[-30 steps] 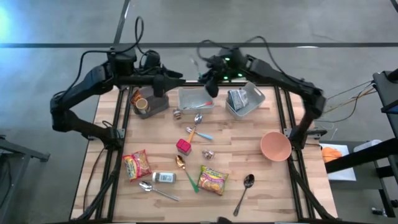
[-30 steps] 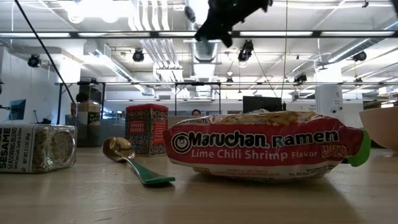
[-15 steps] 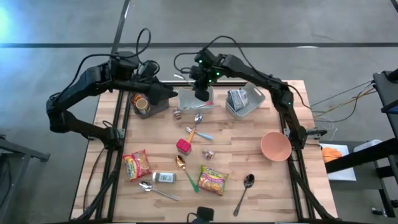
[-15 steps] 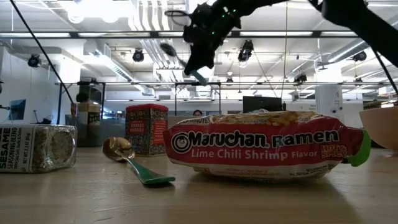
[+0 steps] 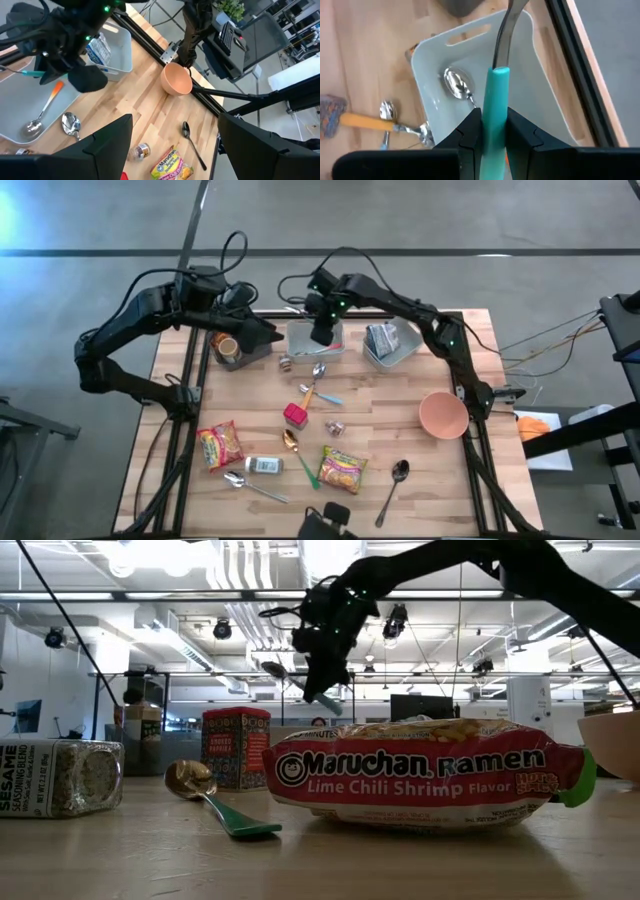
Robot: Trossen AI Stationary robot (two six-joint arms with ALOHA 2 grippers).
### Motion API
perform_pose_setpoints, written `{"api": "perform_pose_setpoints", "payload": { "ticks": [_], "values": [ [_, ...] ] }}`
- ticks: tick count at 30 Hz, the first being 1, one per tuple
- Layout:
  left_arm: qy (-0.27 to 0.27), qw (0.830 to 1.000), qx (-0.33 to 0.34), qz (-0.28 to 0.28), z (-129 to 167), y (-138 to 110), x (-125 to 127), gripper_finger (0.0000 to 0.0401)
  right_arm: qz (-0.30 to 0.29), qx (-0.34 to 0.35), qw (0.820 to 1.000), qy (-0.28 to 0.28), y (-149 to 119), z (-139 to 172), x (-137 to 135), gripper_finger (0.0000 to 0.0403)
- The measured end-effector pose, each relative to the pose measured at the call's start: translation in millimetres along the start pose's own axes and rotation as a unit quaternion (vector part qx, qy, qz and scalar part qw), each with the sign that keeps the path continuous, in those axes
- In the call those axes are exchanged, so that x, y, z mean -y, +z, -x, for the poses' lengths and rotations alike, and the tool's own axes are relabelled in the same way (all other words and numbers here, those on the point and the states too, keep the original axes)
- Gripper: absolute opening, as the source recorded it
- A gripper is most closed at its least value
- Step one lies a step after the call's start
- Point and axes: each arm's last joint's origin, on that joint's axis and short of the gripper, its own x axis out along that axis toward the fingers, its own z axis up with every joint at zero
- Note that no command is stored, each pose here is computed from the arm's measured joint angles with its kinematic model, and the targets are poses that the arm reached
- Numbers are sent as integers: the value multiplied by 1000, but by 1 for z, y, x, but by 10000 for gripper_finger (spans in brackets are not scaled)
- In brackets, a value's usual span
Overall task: Pick & Place Food Item
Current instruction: Put the big blue spoon into the left gray bin
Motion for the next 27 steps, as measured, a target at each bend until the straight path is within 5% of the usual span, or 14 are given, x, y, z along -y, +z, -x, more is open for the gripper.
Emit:
{"api": "perform_pose_setpoints", "payload": {
  "ticks": [6, 13, 27],
  "values": [
    [11, 1000, 7, -3, 0, 0, -1, 296, 17, -26, 998, -53, -4, -18, 5, 51],
    [12, 1000, 7, -3, 0, 0, -1, 296, 59, -50, 996, -45, -12, -33, 6, 51],
    [14, 1000, 5, -2, 0, 0, -1, 296, 50, -126, 990, -24, -45, -65, 8, 51]
  ]
}}
